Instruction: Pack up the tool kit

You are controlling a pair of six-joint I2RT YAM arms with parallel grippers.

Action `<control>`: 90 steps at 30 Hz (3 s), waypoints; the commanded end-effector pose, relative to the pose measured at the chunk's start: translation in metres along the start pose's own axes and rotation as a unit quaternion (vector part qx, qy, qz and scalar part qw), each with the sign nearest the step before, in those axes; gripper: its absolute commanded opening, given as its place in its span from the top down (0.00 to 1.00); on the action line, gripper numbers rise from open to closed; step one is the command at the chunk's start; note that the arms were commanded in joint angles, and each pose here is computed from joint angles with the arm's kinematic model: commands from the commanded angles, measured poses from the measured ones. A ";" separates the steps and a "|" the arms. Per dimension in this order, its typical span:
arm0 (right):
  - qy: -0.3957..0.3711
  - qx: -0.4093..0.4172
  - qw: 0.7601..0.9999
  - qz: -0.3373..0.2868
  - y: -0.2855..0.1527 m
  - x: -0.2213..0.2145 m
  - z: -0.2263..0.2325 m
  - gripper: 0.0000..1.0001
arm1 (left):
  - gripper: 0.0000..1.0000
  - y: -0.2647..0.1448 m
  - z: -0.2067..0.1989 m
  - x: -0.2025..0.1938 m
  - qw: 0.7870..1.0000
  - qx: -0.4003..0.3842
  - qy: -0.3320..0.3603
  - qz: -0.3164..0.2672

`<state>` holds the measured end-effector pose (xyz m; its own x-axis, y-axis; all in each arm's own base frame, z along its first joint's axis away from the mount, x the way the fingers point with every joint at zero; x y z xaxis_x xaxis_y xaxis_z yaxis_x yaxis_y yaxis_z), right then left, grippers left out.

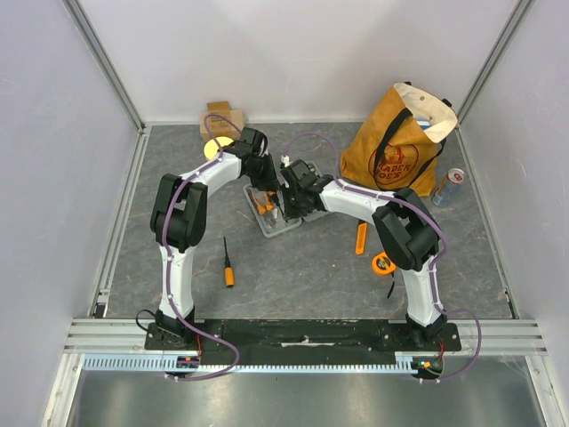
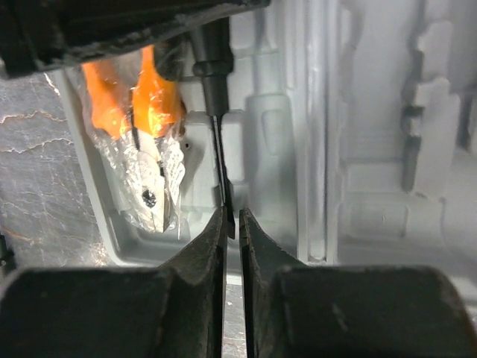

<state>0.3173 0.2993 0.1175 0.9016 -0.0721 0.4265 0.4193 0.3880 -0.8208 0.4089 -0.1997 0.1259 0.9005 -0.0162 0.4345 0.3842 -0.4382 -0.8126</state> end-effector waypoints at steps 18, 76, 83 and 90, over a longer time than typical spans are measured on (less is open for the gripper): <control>0.000 -0.004 1.000 -0.021 -0.009 0.016 0.007 0.83 | 0.71 -0.071 -0.018 0.027 0.996 0.049 0.012 -0.080; -0.025 0.016 0.994 -0.108 -0.049 0.047 0.036 0.89 | 0.76 -0.050 -0.017 0.048 0.994 0.102 0.003 -0.038; -0.045 0.063 0.989 -0.123 -0.082 0.053 0.053 0.66 | 0.62 -0.140 -0.025 0.063 0.979 0.139 0.001 -0.147; -0.140 0.121 0.980 -0.076 -0.091 -0.002 0.102 0.46 | 0.53 -0.241 -0.001 0.030 0.943 0.214 -0.049 -0.250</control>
<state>0.3065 0.3240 0.2113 0.7831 -0.0330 0.6210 0.5530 0.4939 -0.6710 0.3799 -0.1375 0.2950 0.7178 0.1201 0.6858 0.6962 -0.1310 -0.7058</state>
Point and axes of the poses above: each gripper's point midway between its finger pads, its own y axis out along the fingers, its own z axis along the line the jaws close on, x = y × z, the point moved 10 cm from there along -y, back along the fingers, and after that the axes turned 14 degrees about y, right-handed, at the moved point
